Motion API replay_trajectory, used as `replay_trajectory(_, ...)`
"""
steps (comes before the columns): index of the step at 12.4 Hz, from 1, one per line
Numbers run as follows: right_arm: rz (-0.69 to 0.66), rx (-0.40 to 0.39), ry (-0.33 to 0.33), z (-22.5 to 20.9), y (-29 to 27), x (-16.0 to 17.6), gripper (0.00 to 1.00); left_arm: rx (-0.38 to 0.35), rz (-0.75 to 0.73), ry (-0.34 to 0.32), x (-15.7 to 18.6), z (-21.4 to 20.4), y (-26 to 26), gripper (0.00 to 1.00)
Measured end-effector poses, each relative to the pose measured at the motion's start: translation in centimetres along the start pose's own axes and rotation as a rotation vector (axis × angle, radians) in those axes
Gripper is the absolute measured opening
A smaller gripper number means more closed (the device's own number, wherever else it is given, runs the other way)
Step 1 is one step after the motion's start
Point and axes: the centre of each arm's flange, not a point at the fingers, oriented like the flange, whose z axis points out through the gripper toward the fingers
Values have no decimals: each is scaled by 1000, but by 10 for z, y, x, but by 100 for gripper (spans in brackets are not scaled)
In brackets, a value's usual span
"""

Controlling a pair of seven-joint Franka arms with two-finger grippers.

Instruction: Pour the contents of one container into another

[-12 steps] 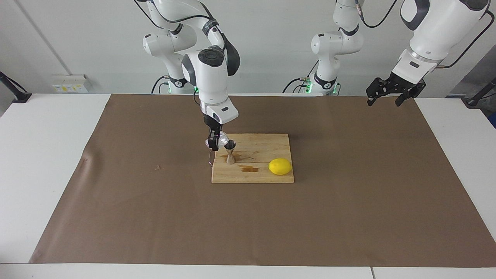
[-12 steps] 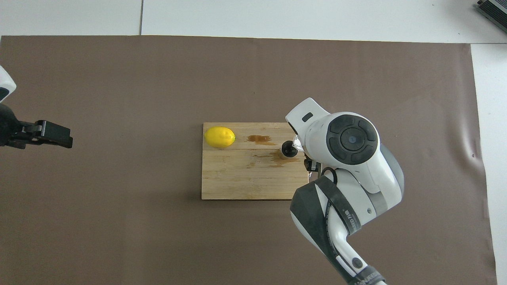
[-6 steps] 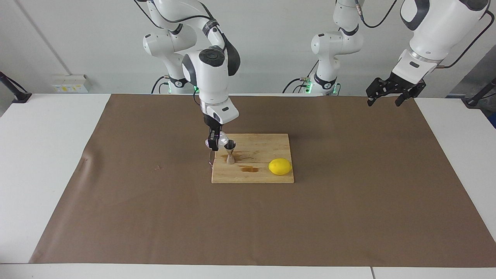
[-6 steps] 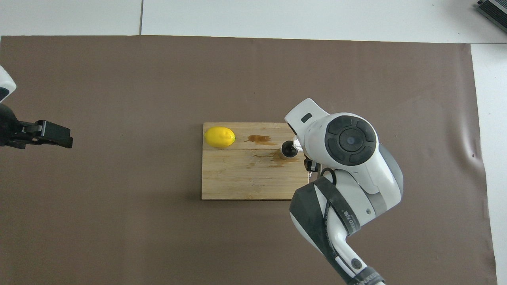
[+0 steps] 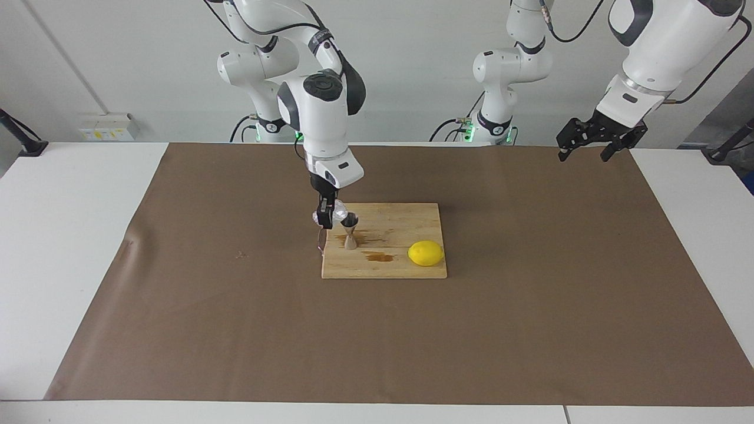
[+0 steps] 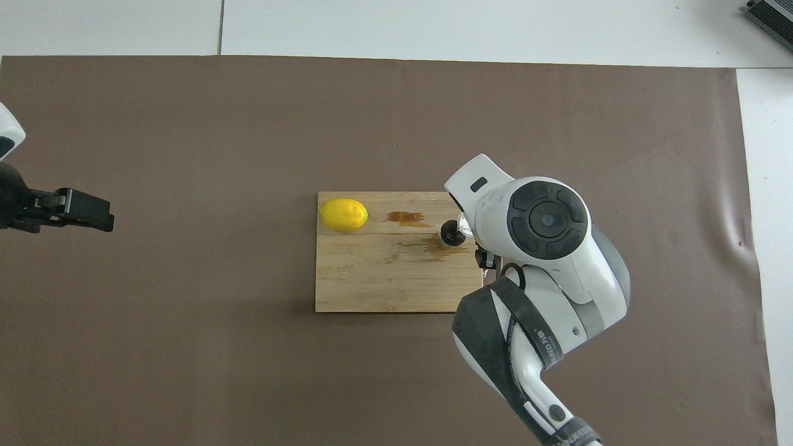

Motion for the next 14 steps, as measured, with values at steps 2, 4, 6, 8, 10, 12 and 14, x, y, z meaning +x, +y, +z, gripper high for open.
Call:
replay_trajectory(2, 3, 0, 0, 0, 1, -1, 52, 0, 0, 0, 0, 0, 0, 100)
replay_trajectory(4, 23, 6, 9, 0, 3, -5, 52, 0, 0, 0, 0, 0, 0, 100)
replay_trajectory(6, 45, 20, 33, -1, 4, -5, 52, 0, 0, 0, 0, 0, 0, 100)
replay_trajectory(8, 71, 38, 63, -2, 4, -4, 52, 0, 0, 0, 0, 0, 0, 100)
replay_trajectory(10, 91, 44, 82, -5, 6, -6, 52, 0, 0, 0, 0, 0, 0, 100)
replay_trajectory(12, 132, 46, 108, -12, 13, -17, 52, 0, 0, 0, 0, 0, 0, 100)
replay_trajectory(14, 172, 47, 136, -21, 20, -31, 52, 0, 0, 0, 0, 0, 0, 100)
